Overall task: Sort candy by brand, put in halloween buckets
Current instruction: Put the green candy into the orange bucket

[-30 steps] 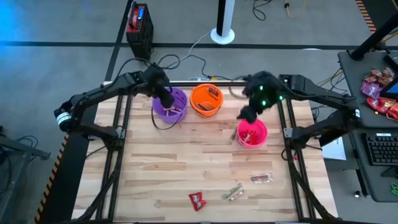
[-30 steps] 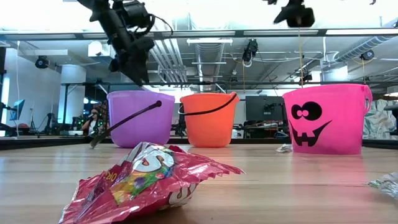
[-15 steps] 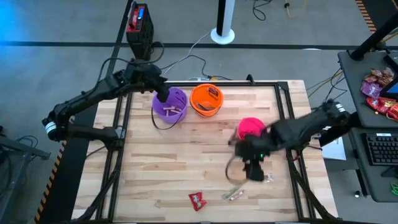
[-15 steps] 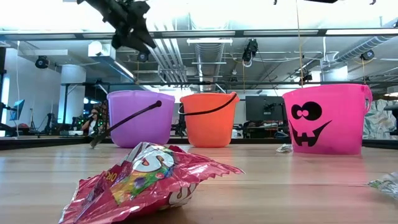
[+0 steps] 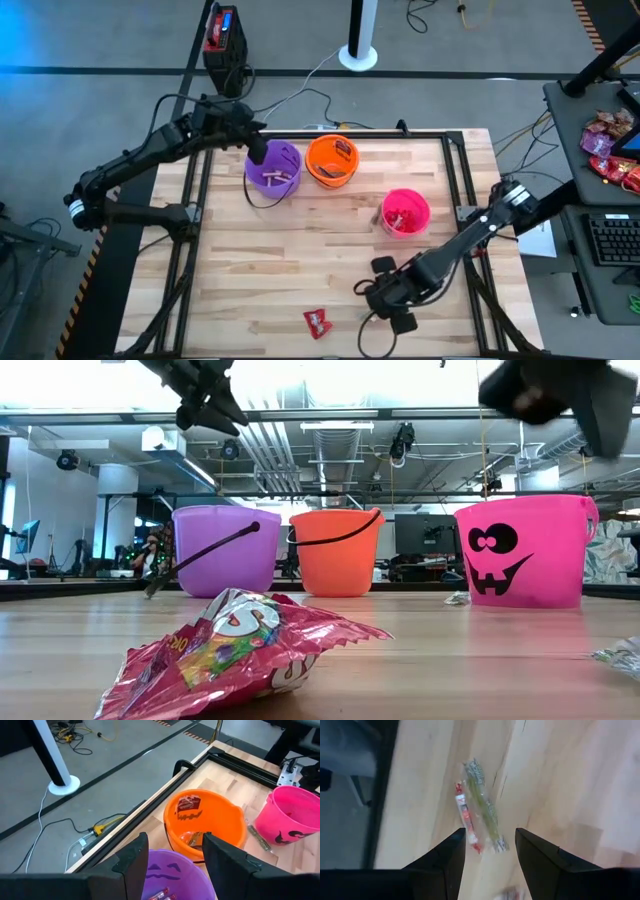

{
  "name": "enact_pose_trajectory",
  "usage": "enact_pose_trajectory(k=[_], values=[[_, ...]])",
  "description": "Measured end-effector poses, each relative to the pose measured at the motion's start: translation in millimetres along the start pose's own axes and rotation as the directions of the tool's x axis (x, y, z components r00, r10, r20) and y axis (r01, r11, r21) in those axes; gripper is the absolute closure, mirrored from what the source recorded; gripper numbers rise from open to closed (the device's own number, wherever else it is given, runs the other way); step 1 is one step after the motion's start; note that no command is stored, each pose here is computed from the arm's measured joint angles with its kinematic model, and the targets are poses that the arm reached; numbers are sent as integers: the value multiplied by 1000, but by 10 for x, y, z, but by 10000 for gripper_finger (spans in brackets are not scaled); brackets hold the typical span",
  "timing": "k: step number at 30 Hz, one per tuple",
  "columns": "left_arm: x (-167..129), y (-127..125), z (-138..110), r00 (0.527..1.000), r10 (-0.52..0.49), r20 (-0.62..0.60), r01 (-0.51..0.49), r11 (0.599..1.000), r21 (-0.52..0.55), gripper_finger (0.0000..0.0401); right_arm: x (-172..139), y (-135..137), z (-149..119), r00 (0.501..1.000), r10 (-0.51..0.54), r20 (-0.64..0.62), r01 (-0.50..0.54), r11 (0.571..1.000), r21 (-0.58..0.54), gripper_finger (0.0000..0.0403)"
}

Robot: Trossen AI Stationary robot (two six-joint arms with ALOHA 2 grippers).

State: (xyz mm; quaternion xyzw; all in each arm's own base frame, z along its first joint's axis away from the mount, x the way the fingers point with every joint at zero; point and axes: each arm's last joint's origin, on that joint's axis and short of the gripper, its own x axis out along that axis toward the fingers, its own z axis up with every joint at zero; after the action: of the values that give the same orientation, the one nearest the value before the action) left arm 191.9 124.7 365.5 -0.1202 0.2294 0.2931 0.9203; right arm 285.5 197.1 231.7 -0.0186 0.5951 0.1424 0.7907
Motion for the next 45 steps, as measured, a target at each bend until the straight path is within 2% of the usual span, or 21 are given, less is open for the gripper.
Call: enact_pose_trajectory(k=[4,7,10,14,20,25,32,38,45], values=[[3,-10,-6,1000,-4,-3,4,1000,2,232,268,-57,-82,1000,-11,-9,11,998,-64,239],[2,-19,-7,1000,-8,-3,8,1000,3,232,497,-110,-197,997,-35,-74,26,993,-113,239],[3,-24,-8,1000,-9,-4,9,1000,2,232,686,-185,-294,993,-44,-111,34,995,-93,239],[8,-37,-13,1000,-14,-6,14,1000,-1,232,787,-257,-329,997,-28,-74,25,999,-38,242],[9,-63,-17,1000,-24,-8,24,1000,4,232,844,-334,-347,997,-32,-69,31,999,-18,259],[17,-63,-18,1000,-22,-10,23,1000,4,232,825,-449,-295,997,-14,-77,20,997,77,279],[17,-63,-19,1000,-22,-10,22,1000,4,232,543,-434,-187,999,-23,-40,22,1000,-11,285],[17,-68,-20,1000,-24,-10,24,1000,5,232,487,-401,-87,1000,-10,-5,10,998,-59,269],[17,-68,-20,1000,-24,-10,24,1000,5,232,596,-411,-133,1000,-3,-26,1,997,-76,250]])
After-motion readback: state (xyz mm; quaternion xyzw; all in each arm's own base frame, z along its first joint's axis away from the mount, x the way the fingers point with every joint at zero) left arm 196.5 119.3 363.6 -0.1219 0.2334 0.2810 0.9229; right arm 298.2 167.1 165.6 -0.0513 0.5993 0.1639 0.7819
